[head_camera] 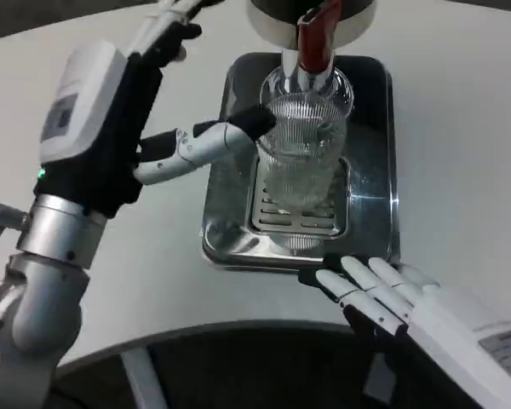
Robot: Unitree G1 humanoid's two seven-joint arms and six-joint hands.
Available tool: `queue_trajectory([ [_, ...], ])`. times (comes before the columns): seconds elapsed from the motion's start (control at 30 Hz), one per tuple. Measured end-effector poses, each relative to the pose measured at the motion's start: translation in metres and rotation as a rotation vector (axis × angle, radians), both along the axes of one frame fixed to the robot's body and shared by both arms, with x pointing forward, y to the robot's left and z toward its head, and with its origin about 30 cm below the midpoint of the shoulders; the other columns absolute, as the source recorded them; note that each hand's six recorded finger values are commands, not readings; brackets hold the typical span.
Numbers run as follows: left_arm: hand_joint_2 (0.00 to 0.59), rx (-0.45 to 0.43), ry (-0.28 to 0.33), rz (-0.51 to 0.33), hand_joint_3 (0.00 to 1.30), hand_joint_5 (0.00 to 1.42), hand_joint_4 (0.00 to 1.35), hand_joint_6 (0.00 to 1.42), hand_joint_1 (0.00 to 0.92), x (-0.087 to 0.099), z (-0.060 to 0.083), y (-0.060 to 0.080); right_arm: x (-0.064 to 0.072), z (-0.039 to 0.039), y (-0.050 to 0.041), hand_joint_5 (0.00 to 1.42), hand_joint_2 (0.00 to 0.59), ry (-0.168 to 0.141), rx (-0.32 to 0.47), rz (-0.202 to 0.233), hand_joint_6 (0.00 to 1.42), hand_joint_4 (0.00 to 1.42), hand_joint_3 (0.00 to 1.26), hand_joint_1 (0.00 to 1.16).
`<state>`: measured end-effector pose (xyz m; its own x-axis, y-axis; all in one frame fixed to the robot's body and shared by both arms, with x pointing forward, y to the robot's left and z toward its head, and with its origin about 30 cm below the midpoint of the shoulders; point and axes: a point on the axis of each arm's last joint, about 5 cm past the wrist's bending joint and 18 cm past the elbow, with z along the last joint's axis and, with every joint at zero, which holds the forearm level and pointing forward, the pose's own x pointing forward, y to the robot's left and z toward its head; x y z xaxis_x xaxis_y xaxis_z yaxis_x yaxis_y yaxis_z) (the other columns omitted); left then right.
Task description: Grasp the cup under the faucet to collect the drink, then remove the cup.
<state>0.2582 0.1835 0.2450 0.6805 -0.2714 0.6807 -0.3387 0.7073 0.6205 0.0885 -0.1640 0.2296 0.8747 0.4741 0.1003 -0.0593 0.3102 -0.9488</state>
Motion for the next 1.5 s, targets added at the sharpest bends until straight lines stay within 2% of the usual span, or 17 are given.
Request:
queue_trajectory([
  [0.13,0.081,-0.048,-0.024,-0.055,0.31,0.40,0.28,0.41,0.003,-0.005,0.011,0.004,0.001,0.0001,0.0017,0.00,0.460,0.006,-0.005,-0.006,0.00,0.00,0.09,0.46],
  [0.23,0.083,-0.089,-0.029,-0.132,0.36,0.44,0.33,0.43,0.000,-0.006,0.023,0.006,0.002,0.0004,0.0040,0.00,0.460,0.008,-0.010,-0.002,0.00,0.00,0.09,0.46],
  [0.4,0.088,-0.126,-0.039,-0.321,0.37,0.45,0.35,0.44,0.000,-0.006,0.060,0.001,0.004,0.0009,0.0074,0.00,0.460,0.005,-0.012,0.011,0.00,0.00,0.09,0.46],
  [0.5,0.090,-0.136,-0.015,-0.415,0.37,0.45,0.36,0.44,0.000,-0.005,0.083,-0.001,0.004,0.0010,0.0079,0.00,0.460,0.004,-0.012,0.013,0.00,0.00,0.09,0.46],
  [0.77,0.096,-0.142,0.061,-0.545,0.31,0.40,0.28,0.41,0.000,-0.004,0.115,-0.009,0.004,0.0010,0.0079,0.00,0.460,0.000,-0.011,0.012,0.00,0.00,0.10,0.46],
  [0.83,0.094,-0.131,0.107,-0.589,0.27,0.36,0.23,0.40,0.000,-0.001,0.123,-0.013,0.004,0.0010,0.0081,0.00,0.460,-0.007,-0.016,0.016,0.00,0.00,0.10,0.46],
  [0.97,0.091,-0.109,0.191,-0.617,0.24,0.31,0.19,0.37,0.000,0.005,0.125,-0.017,0.003,0.0008,0.0078,0.00,0.460,-0.012,-0.024,0.021,0.00,0.00,0.10,0.46],
  [1.13,0.092,-0.077,0.328,-0.660,0.21,0.27,0.15,0.33,0.000,0.014,0.123,-0.020,0.001,0.0000,0.0064,0.00,0.460,-0.019,-0.034,0.024,0.00,0.00,0.10,0.46],
  [1.3,0.091,-0.053,0.398,-0.676,0.19,0.26,0.12,0.31,0.000,0.019,0.118,-0.021,-0.002,-0.0011,0.0045,0.00,0.460,-0.015,-0.035,0.020,0.00,0.00,0.10,0.46],
  [1.5,0.093,-0.054,0.451,-0.681,0.17,0.24,0.12,0.30,0.000,0.023,0.109,-0.020,-0.003,-0.0019,0.0036,0.00,0.460,-0.016,-0.035,0.027,0.00,0.00,0.10,0.46],
])
